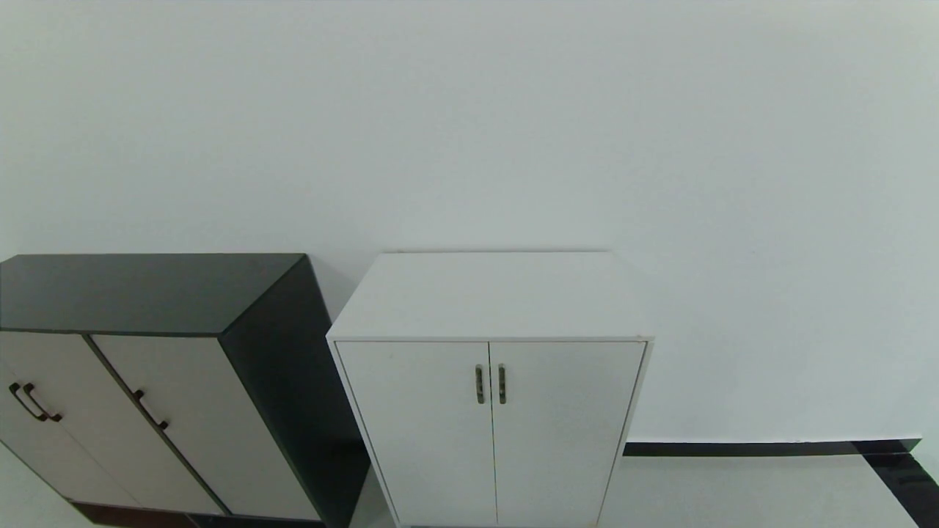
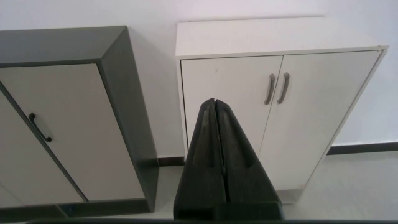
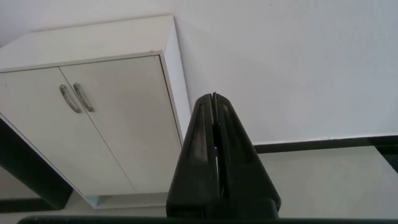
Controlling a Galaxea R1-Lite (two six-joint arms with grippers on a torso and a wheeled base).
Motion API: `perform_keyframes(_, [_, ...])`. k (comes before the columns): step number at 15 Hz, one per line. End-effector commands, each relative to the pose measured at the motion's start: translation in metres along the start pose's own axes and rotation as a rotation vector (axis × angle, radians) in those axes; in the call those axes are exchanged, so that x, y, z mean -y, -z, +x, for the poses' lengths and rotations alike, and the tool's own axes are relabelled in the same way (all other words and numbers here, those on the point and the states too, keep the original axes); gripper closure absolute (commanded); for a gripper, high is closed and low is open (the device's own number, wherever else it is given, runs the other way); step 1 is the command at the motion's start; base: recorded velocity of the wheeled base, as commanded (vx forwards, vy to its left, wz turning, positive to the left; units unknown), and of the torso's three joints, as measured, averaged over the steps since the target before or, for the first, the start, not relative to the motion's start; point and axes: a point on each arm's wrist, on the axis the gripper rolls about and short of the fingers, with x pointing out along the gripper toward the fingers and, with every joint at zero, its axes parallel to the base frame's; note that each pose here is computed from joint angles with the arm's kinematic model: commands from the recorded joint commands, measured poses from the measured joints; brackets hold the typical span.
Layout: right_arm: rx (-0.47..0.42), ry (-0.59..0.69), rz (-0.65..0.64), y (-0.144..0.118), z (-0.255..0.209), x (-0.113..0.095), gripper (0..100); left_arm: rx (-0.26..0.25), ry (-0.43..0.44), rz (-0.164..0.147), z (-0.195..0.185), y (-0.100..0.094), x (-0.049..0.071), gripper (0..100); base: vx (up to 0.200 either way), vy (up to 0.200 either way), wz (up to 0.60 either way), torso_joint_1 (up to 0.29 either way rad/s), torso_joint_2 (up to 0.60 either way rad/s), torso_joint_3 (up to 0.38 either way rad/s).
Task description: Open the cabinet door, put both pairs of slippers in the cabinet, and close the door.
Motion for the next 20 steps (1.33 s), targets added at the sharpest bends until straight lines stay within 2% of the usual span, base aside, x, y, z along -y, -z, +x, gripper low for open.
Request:
perform_keyframes(1, [-0.004, 0.001, -0.001, -0.0001, 0.0003, 0.0000, 100, 0.000, 0.001, 0.000, 0.0000, 0.0000, 0.0000, 100, 0.000, 0.000, 0.00, 0.000, 0.00, 0.000])
perform_keyframes(20, [0.000, 0.014, -0.008, -0.0003, 0.0002, 0.0003, 100, 0.000, 0.001, 0.001, 0.0000, 0.0000, 0.0000, 100, 0.000, 0.000, 0.00, 0.000, 0.00, 0.000])
